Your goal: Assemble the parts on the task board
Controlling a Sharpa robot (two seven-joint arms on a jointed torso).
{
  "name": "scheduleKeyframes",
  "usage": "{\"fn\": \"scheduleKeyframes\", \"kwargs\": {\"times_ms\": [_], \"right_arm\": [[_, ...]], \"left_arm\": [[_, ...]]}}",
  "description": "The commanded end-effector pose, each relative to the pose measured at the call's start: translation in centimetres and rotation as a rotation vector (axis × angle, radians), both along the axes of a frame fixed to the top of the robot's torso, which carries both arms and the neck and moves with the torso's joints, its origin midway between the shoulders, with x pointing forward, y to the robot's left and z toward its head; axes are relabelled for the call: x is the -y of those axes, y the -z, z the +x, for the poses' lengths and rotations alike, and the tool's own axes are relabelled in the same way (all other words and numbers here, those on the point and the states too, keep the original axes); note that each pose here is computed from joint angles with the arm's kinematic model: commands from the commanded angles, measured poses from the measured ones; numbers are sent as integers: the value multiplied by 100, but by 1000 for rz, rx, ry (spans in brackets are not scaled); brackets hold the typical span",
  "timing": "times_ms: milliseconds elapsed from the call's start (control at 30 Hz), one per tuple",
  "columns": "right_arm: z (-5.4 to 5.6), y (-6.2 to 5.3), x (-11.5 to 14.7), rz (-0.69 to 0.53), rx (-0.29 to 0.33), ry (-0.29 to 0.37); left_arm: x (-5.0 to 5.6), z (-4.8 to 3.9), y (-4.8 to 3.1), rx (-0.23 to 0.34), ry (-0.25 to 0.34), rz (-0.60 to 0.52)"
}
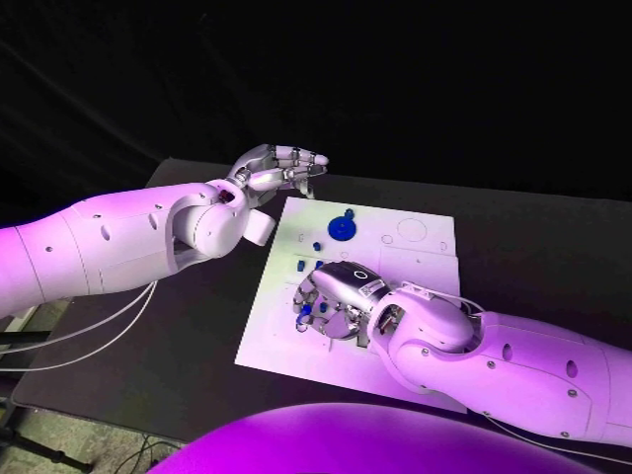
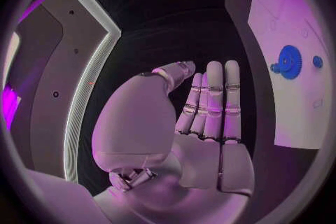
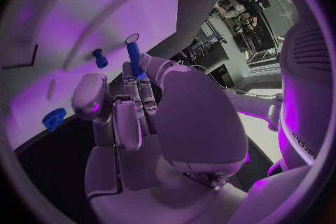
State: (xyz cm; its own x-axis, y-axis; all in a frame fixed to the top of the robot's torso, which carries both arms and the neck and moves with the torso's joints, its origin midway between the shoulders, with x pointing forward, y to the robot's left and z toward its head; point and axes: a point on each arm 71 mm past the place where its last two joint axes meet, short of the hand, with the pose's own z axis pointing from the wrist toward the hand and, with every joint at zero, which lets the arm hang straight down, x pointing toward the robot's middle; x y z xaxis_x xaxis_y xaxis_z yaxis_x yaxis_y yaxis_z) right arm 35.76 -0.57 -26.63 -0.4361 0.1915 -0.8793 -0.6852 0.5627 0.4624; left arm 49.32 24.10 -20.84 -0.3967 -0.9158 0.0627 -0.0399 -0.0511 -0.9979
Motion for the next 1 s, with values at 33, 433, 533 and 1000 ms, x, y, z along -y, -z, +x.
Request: {"fn": "scheduleKeyframes", "kwargs": {"times_ms": [33, 433, 533, 1000], "right_arm": [[-19, 21, 3, -19, -7, -20], [-50, 34, 20, -29, -18, -25], [-50, 37, 23, -32, -19, -25], [-52, 80, 1, -65, -23, -25]], "left_arm": [[23, -6, -11, 5, 21, -5], [24, -4, -8, 4, 24, -3], [24, -4, -8, 4, 24, -3], [26, -5, -8, 4, 26, -1]]}}
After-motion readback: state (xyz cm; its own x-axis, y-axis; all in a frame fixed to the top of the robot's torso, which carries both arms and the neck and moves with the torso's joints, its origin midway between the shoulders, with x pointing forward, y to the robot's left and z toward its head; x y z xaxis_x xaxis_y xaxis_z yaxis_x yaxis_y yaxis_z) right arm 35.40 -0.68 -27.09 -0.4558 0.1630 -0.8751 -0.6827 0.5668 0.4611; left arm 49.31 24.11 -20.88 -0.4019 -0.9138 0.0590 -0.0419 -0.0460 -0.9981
